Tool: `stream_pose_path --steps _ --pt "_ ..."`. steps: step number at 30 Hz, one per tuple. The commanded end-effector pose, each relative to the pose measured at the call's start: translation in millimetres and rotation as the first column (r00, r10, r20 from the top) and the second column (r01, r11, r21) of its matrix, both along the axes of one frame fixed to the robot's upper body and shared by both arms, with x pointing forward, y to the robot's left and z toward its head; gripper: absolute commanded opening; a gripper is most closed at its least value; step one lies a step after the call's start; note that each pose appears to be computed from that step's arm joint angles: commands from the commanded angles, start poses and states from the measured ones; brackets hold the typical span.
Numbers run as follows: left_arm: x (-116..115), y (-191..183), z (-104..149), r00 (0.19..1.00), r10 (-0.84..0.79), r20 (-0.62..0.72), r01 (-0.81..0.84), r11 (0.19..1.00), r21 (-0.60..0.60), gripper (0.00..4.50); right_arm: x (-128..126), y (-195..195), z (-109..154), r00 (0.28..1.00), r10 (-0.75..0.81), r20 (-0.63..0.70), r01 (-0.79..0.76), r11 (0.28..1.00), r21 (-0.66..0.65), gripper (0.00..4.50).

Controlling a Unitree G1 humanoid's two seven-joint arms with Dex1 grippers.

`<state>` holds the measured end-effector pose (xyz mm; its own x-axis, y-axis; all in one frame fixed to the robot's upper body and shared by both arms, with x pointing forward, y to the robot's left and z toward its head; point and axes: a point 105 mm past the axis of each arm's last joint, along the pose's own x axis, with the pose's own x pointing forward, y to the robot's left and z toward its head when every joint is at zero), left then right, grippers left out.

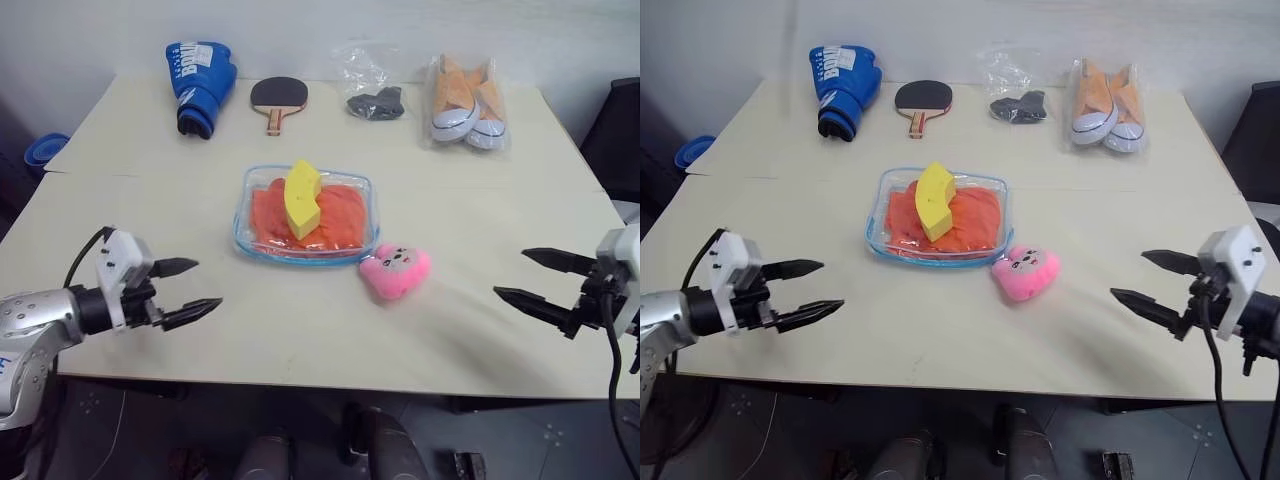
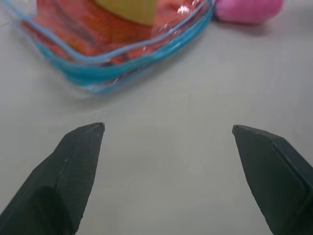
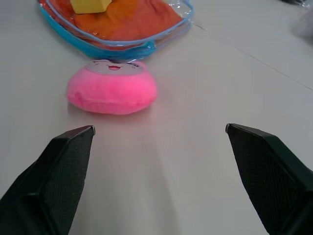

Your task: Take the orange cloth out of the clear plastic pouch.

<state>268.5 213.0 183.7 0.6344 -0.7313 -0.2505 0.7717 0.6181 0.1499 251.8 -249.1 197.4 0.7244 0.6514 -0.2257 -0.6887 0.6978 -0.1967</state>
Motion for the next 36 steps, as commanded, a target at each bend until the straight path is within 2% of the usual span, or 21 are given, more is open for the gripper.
stream_pose_path --steps 1,4,7,9,12,17,20,24,28,36 --pt "-4.7 -14.1 16.6 0.998 -0.056 0.032 0.057 0.998 -0.03 4.45 1.1 24.9 13.4 0.998 0.027 0.063 -0.029 0.999 0.027 4.5" --pt "-9.7 -11.7 14.8 0.995 -0.1 0.008 0.1 0.995 0.002 4.45 6.6 56.0 16.9 0.995 0.042 0.088 -0.049 0.995 0.085 4.5" --pt "-7.9 7.2 12.1 0.996 -0.085 -0.009 0.086 0.994 0.069 4.45 22.5 105.1 17.0 0.992 0.071 0.105 -0.092 0.973 0.214 4.5" --pt "-6.4 13.9 16.9 0.996 -0.09 -0.007 0.09 0.992 0.085 4.45 34.9 134.1 16.6 0.99 0.088 0.108 -0.114 0.96 0.256 4.5" --pt "-1.0 21.5 26.8 0.994 -0.114 -0.007 0.114 0.987 0.112 4.45 59.9 177.2 13.9 0.988 0.099 0.116 -0.127 0.954 0.272 4.5" --pt "16.1 34.3 35.1 0.993 -0.119 0.001 0.117 0.98 0.161 4.45 101.6 223.2 13.9 0.989 0.078 0.126 -0.111 0.952 0.284 4.5" --pt "25.4 36.1 37.5 0.992 -0.122 0.023 0.116 0.976 0.184 4.45 122.1 246.8 6.8 0.99 0.057 0.131 -0.087 0.968 0.235 4.5" --pt "30.6 26.4 42.1 0.988 -0.146 0.047 0.136 0.975 0.176 4.45 131.0 265.5 12.3 0.987 0.066 0.144 -0.101 0.963 0.251 4.5" --pt "29.4 19.9 39.3 0.985 -0.166 0.048 0.155 0.97 0.185 4.45 122.2 282.5 27.7 0.976 0.133 0.171 -0.179 0.939 0.295 4.5" --pt "32.6 17.0 36.5 0.984 -0.168 0.058 0.154 0.97 0.19 4.45 122.8 293.9 21.8 0.977 0.143 0.161 -0.182 0.947 0.264 4.5"
